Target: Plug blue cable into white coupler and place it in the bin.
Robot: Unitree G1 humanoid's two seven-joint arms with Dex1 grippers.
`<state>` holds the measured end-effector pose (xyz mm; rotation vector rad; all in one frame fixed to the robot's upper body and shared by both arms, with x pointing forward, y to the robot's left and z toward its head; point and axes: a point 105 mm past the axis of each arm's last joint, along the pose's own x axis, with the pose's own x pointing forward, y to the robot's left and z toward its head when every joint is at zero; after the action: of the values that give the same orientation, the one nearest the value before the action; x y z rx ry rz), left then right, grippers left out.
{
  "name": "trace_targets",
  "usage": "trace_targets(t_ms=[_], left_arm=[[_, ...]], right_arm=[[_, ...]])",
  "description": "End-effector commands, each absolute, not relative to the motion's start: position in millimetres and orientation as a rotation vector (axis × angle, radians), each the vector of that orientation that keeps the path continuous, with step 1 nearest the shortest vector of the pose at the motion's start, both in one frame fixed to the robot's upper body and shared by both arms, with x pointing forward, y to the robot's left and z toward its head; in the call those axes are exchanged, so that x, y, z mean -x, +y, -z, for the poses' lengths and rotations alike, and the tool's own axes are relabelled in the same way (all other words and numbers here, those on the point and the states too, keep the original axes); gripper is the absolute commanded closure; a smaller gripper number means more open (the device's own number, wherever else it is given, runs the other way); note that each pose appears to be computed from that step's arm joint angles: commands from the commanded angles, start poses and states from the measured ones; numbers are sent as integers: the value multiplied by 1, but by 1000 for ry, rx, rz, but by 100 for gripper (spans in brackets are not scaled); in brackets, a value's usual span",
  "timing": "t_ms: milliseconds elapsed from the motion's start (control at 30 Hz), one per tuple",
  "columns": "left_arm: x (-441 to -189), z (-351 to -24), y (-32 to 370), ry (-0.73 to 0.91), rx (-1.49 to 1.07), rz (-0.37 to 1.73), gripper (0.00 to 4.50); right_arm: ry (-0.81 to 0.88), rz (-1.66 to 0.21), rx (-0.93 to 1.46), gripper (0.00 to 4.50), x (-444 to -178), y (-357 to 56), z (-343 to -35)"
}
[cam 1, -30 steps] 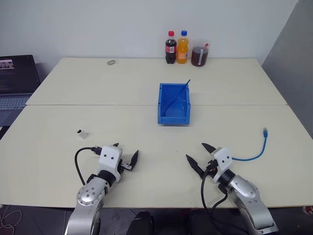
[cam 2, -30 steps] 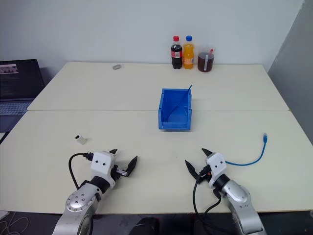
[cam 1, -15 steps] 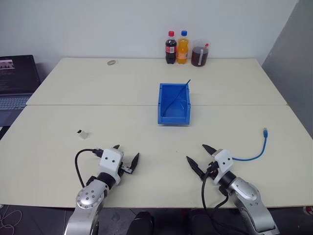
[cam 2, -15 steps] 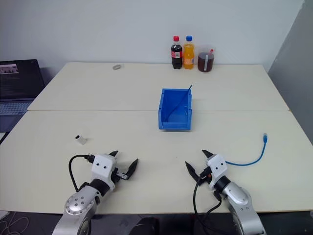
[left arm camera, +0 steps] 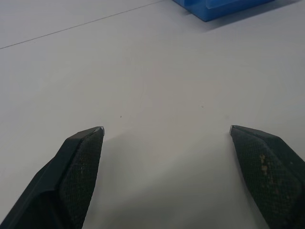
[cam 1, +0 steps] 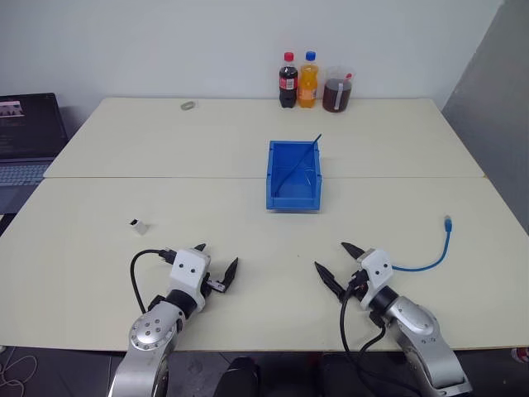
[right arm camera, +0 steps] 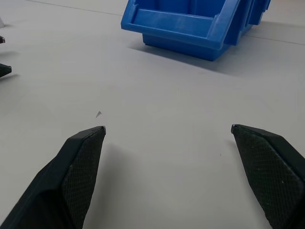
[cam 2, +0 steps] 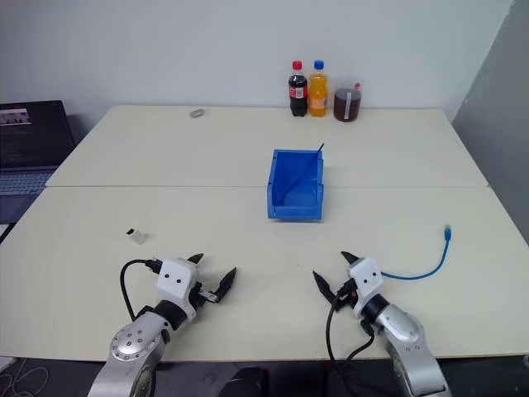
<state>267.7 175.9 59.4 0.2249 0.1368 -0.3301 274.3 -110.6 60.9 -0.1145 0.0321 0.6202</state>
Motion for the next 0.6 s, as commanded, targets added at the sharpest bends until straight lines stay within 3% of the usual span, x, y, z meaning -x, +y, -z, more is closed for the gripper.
trace_targets(t_ms=[33,167,333,600], left_arm=[[-265,-80,160,55,-151,430,4],[-266,-90,144,27,-117,529,4],[-283,-114,122,-33,-152,669,4],[-287,-143,75,-28,-161,1001,4]], right_arm=[[-30,-609,119,0,-274,-114,-79],[-62,-558,130,0,-272,-124,-88],[-115,-330,146,0,-265,-168,-110],[34,64,209,0,-252,-254,-111]])
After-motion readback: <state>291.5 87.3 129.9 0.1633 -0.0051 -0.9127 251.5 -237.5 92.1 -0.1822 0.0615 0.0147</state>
